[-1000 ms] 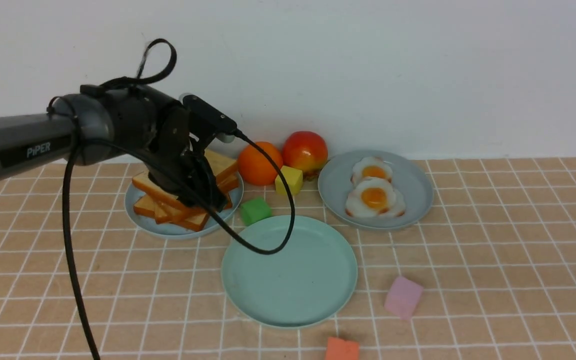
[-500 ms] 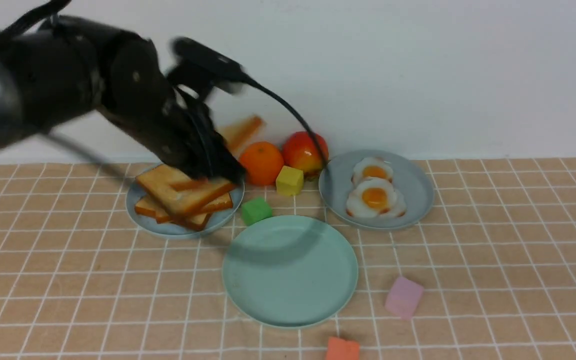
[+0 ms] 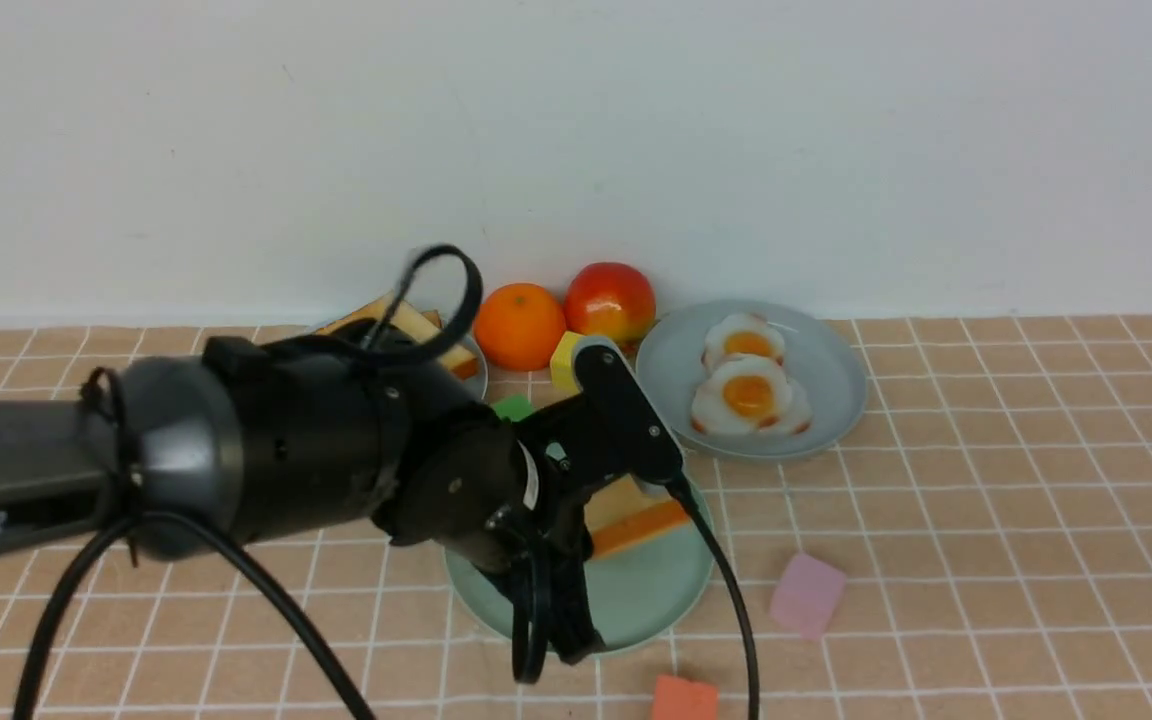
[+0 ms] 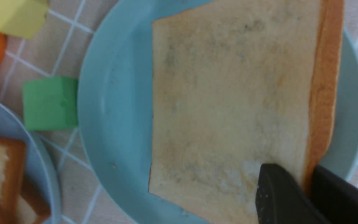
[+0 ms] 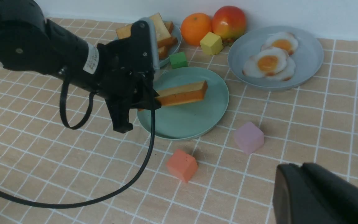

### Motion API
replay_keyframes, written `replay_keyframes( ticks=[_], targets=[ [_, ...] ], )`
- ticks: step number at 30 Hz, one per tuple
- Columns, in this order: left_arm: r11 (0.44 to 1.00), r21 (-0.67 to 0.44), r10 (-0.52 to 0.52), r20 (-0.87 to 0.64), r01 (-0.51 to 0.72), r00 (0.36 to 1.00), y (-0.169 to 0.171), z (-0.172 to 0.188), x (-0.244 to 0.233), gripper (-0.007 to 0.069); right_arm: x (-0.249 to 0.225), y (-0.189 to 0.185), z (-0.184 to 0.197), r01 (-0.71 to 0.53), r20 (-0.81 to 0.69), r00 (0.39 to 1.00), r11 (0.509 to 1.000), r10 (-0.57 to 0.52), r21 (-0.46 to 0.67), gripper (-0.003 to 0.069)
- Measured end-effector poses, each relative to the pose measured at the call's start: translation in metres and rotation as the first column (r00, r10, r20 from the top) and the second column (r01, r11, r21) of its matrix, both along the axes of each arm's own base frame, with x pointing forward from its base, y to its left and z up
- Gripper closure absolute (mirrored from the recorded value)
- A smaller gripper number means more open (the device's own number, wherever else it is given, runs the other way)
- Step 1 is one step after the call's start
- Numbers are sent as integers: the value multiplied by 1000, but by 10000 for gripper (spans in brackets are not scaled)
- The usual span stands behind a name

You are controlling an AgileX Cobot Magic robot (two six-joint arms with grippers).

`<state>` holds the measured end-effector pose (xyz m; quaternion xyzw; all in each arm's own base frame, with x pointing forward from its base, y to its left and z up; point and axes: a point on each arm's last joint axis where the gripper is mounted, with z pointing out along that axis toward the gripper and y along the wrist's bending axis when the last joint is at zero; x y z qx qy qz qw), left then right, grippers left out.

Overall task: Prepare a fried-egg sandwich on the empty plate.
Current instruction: Use the left arm to put a slice of bread into the empty plate in the middle, then use the right arm to grab a fried egg

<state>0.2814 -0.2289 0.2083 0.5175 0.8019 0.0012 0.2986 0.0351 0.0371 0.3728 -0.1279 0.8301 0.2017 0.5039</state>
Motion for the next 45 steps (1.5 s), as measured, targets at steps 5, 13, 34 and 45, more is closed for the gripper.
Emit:
replay_keyframes(
  ticks=[5, 13, 34, 45],
  targets=[
    [1000, 20, -12, 7, 12, 1000, 0, -2, 1, 548, 0, -1, -1, 13, -8, 1000, 1000, -13, -6, 571],
    [1000, 25, -9, 3, 9, 1000, 1, -3, 1, 335, 10, -5, -6, 100, -109, 989, 995, -99, 5, 350],
    [790, -509, 373, -43, -342, 927, 77, 143, -90, 638, 211, 28, -48, 9, -418, 908, 997, -39, -74, 417],
    [560, -797, 345, -26, -227, 938, 139, 123, -175, 638, 330, 49, -109, 12, -555, 832, 1000, -20, -18, 381]
  ],
)
